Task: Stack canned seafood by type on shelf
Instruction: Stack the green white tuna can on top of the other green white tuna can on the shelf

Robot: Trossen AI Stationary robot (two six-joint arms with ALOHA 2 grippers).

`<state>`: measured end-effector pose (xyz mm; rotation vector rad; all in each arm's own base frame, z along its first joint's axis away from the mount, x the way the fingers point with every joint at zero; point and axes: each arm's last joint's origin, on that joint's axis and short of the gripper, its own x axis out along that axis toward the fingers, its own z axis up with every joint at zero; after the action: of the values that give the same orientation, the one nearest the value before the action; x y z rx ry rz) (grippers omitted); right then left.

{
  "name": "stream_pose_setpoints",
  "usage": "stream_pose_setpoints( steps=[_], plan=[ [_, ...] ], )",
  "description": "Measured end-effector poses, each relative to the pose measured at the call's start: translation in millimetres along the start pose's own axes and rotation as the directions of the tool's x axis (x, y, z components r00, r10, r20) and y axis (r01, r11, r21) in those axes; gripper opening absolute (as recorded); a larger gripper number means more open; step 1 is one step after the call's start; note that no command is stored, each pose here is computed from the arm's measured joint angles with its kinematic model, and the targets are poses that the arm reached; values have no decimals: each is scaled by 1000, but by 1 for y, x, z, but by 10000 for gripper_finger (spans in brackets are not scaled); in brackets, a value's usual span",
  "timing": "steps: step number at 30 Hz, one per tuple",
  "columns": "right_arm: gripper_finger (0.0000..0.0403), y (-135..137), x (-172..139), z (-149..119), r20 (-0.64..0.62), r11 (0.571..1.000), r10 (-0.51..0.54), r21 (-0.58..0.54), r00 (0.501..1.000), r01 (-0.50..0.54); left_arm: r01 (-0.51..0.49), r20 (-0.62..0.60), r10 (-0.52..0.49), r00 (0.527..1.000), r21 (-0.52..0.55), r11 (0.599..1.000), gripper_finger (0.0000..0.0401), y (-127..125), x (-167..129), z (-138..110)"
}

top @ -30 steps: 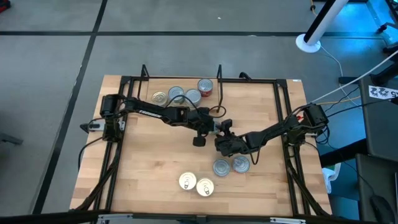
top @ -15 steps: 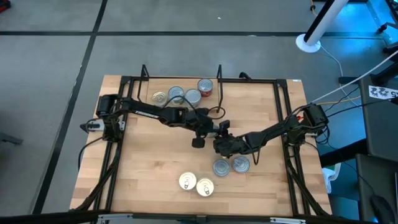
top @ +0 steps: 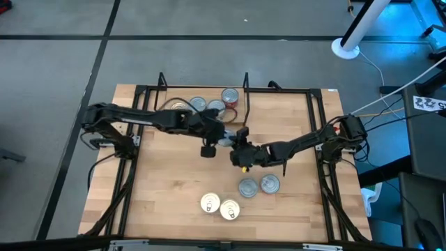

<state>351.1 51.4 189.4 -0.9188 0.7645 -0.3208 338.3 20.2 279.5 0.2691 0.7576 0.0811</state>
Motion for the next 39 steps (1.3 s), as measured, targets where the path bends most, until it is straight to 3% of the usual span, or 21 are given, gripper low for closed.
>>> stream_pose_setpoints(
  steps=[5, 12, 27, 39],
  plan=[
    [144, -30, 13, 4, 8, 997, -74, 17, 997, 74, -80, 52, 79, 996, 28, 996, 56, 10, -36, 5],
    [140, -69, 30, 5, 72, 993, -116, 13, 991, 115, -151, 90, 153, 984, -27, 988, 32, 32, -61, 3],
    [140, -107, 63, -28, 152, 999, -40, 39, 988, 35, -227, -31, 225, 974, -99, 969, 3, 65, -47, -27],
    [145, -119, 73, -44, 164, 998, -17, 59, 986, 8, -232, -92, 220, 971, -145, 962, 2, 65, -33, -51]
  ],
)
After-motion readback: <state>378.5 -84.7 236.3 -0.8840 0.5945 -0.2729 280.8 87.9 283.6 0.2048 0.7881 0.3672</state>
